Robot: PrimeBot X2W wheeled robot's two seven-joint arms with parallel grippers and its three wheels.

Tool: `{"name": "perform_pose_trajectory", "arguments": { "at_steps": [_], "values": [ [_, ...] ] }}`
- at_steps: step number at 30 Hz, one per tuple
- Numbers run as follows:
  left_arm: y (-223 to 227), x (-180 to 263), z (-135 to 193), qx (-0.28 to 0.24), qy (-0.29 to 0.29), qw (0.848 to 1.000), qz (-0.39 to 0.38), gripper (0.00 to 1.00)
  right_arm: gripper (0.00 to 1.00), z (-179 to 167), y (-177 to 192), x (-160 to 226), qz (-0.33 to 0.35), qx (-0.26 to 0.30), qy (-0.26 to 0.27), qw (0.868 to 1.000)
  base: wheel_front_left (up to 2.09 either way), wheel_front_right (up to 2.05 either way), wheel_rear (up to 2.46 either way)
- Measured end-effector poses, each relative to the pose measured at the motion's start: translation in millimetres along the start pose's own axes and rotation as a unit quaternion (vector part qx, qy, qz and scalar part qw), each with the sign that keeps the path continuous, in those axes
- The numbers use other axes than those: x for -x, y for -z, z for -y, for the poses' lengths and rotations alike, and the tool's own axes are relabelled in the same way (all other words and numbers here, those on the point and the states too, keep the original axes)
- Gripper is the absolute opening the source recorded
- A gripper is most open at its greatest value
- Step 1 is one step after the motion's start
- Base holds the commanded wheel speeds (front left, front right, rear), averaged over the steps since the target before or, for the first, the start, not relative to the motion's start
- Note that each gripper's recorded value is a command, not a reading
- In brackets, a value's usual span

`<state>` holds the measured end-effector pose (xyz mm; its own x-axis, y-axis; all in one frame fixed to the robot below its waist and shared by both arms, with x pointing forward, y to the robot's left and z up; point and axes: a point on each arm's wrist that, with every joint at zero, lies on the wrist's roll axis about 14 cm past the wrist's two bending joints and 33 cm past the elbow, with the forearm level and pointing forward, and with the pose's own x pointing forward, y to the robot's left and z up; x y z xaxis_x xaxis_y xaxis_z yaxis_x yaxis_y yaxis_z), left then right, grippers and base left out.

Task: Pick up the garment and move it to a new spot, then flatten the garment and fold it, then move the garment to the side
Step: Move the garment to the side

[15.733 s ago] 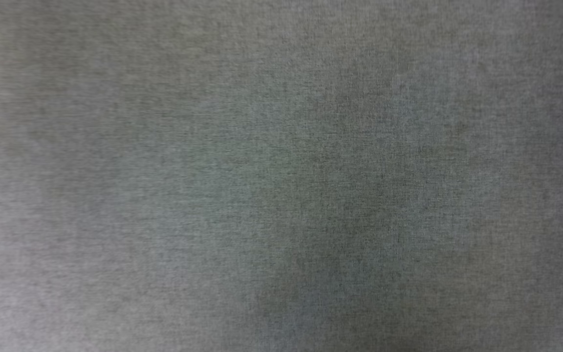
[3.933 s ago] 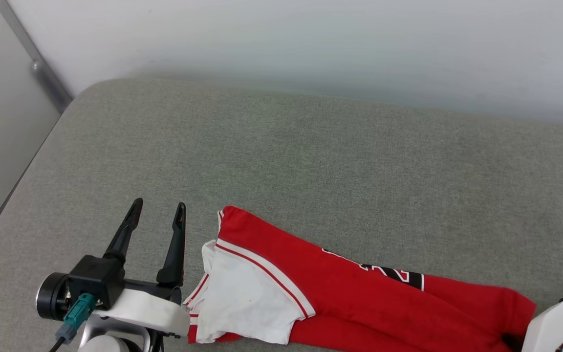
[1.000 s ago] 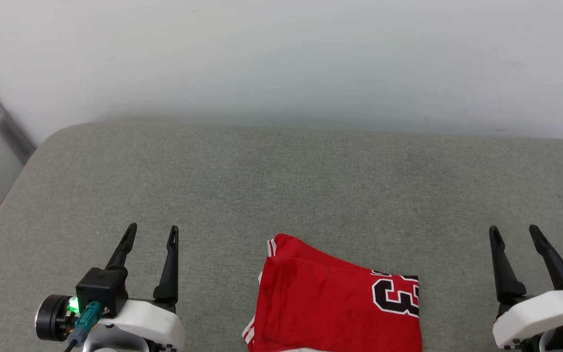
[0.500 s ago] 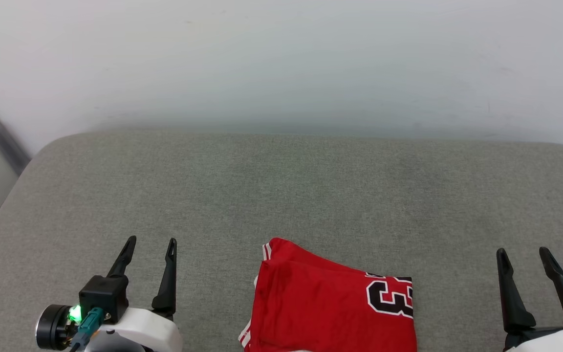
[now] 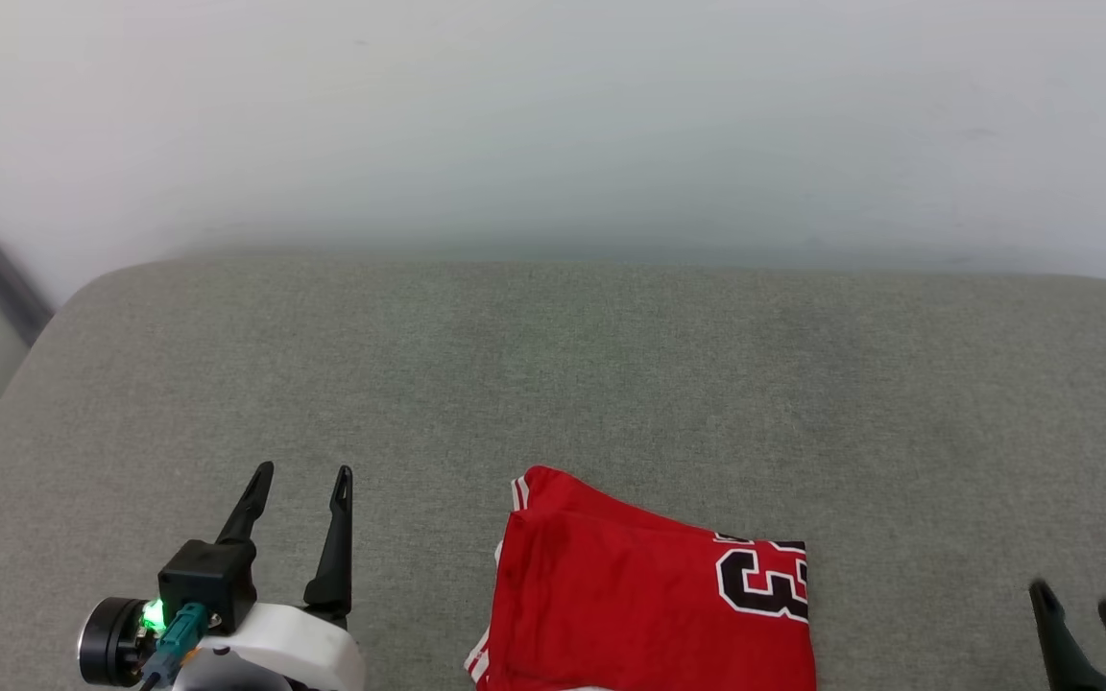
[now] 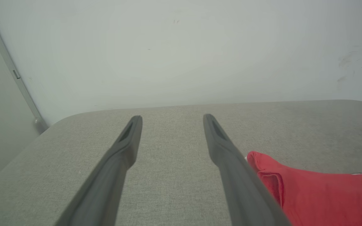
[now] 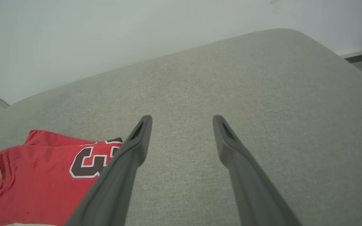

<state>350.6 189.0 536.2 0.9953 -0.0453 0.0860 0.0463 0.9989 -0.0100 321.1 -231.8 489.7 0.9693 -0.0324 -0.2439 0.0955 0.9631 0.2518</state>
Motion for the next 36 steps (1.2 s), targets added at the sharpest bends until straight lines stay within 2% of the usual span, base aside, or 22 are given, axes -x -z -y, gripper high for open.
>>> {"name": "perform_pose_trajectory", "arguments": {
  "at_steps": [2, 4, 7, 10, 11, 14, 16, 17, 22, 27, 28, 29, 30, 34, 36],
  "values": [
    [-1, 0, 0, 0.002, -0.001, 1.000, 0.001, 1.00, 1.00, 17, 26, 0, -0.066, -0.039, 0.021, 0.997, 0.00, 0.00, 0.00],
    [-4, -1, 1, 0.003, 0.000, 1.000, 0.007, 1.00, 1.00, 26, 54, 2, -0.139, -0.071, 0.031, 0.987, 0.00, 0.00, 0.00],
    [-7, 0, 0, 0.005, -0.001, 1.000, 0.011, 1.00, 1.00, 23, 87, 3, -0.234, -0.126, 0.023, 0.964, 0.00, 0.00, 0.00],
    [-8, 2, -2, 0.005, -0.004, 1.000, 0.015, 1.00, 1.00, 2, 108, 0, -0.298, -0.178, -0.011, 0.938, 0.00, 0.00, 0.00],
    [-9, 2, -3, 0.006, -0.006, 1.000, 0.015, 1.00, 1.00, -9, 112, -2, -0.312, -0.202, -0.029, 0.928, 0.00, 0.00, 0.00],
    [-9, 3, -5, 0.007, -0.010, 1.000, 0.017, 1.00, 1.00, -41, 120, -12, -0.341, -0.228, -0.077, 0.909, 0.00, 0.00, 0.00],
    [-8, 3, -6, 0.007, -0.011, 1.000, 0.015, 1.00, 1.00, -60, 126, -17, -0.358, -0.229, -0.099, 0.900, 0.00, 0.00, 0.00],
    [-8, 3, -6, 0.007, -0.011, 1.000, 0.015, 1.00, 1.00, -60, 126, -17, -0.358, -0.229, -0.099, 0.900, 0.00, 0.00, 0.00],
    [-11, -3, -10, 0.006, -0.014, 1.000, 0.018, 1.00, 1.00, -99, 130, -32, -0.377, -0.243, -0.148, 0.881, 0.00, 0.00, 0.00],
    [-8, -5, -14, 0.002, -0.020, 1.000, 0.014, 1.00, 1.00, -118, 133, -40, -0.383, -0.239, -0.169, 0.876, 0.00, 0.00, 0.00],
    [-9, -6, -16, 0.001, -0.023, 1.000, 0.016, 1.00, 0.45, -122, 132, -42, -0.382, -0.235, -0.177, 0.876, 0.00, 0.00, 0.00],
    [-10, -6, -17, 0.001, -0.024, 1.000, 0.016, 1.00, 0.16, -123, 131, -43, -0.381, -0.228, -0.180, 0.878, 0.00, 0.00, 0.00],
    [-10, -6, -17, 0.000, -0.024, 1.000, 0.017, 1.00, 0.00, -123, 130, -43, -0.380, -0.223, -0.181, 0.879, 0.00, 0.00, 0.00],
    [-13, -5, -17, 0.001, -0.025, 0.999, 0.022, 1.00, 0.00, -124, 123, -44, -0.368, -0.210, -0.191, 0.885, 0.00, 0.00, 0.00],
    [-13, -2, -16, 0.002, -0.027, 0.999, 0.022, 1.00, 0.00, -122, 111, -45, -0.348, -0.178, -0.201, 0.898, 0.00, 0.00, 0.00]
  ]
}}
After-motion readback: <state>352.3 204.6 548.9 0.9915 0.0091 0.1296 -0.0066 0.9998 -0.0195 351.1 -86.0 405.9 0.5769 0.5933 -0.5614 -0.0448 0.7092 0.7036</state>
